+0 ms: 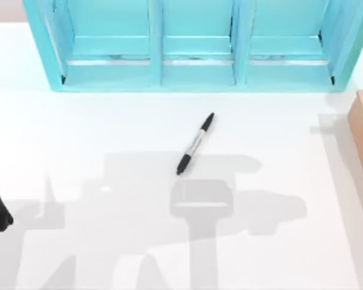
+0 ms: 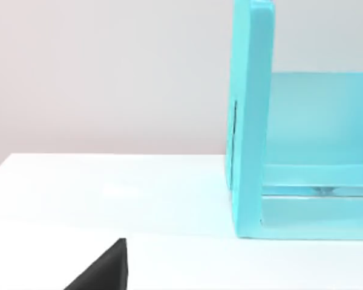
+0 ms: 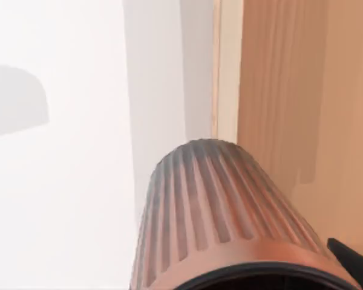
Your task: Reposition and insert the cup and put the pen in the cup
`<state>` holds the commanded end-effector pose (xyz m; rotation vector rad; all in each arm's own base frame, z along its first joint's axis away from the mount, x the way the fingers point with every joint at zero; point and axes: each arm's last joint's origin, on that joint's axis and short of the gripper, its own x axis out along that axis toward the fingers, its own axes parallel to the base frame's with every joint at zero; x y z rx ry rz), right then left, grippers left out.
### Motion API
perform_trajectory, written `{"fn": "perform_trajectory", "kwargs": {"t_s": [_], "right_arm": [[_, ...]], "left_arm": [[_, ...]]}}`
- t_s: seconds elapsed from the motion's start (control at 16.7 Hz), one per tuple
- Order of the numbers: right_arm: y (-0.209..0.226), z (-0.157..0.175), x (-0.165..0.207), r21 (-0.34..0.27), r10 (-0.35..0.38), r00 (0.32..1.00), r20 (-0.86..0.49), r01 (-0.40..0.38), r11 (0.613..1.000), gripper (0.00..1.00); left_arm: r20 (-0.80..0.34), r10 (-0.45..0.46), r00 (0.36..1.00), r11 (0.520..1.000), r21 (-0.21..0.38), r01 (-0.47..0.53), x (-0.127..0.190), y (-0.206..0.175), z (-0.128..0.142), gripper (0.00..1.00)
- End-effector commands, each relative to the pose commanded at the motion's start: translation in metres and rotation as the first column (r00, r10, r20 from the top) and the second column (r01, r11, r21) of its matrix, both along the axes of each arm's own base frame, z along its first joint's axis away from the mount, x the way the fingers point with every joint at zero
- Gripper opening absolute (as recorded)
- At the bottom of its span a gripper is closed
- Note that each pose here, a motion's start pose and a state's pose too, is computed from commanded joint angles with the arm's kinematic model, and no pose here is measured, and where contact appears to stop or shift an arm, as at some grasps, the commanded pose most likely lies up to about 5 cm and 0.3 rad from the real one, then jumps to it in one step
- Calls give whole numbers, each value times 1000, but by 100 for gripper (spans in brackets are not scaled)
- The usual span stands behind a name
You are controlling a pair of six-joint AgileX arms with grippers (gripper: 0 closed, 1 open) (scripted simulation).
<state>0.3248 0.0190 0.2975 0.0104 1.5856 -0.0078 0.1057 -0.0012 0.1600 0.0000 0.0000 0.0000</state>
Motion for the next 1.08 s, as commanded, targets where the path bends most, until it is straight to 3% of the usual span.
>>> {"fn": "perform_trajectory", "kwargs": {"t_s": [0.42, 0.6, 0.9, 1.08], "right_arm": [[10, 9, -4, 2, -5, 1000, 5, 5, 1000, 0], [34, -11, 11, -20, -2, 1000, 2, 2, 1000, 0], [117, -51, 24, -43, 0, 999, 53, 3, 999, 0], [145, -75, 26, -62, 3, 998, 55, 0, 998, 0]], "left_arm": [[0, 0, 1000, 1000, 0, 0, 0, 0, 0, 100], [0, 0, 1000, 1000, 0, 0, 0, 0, 0, 100], [0, 0, 1000, 1000, 0, 0, 0, 0, 0, 100], [0, 0, 1000, 1000, 0, 0, 0, 0, 0, 100]]}}
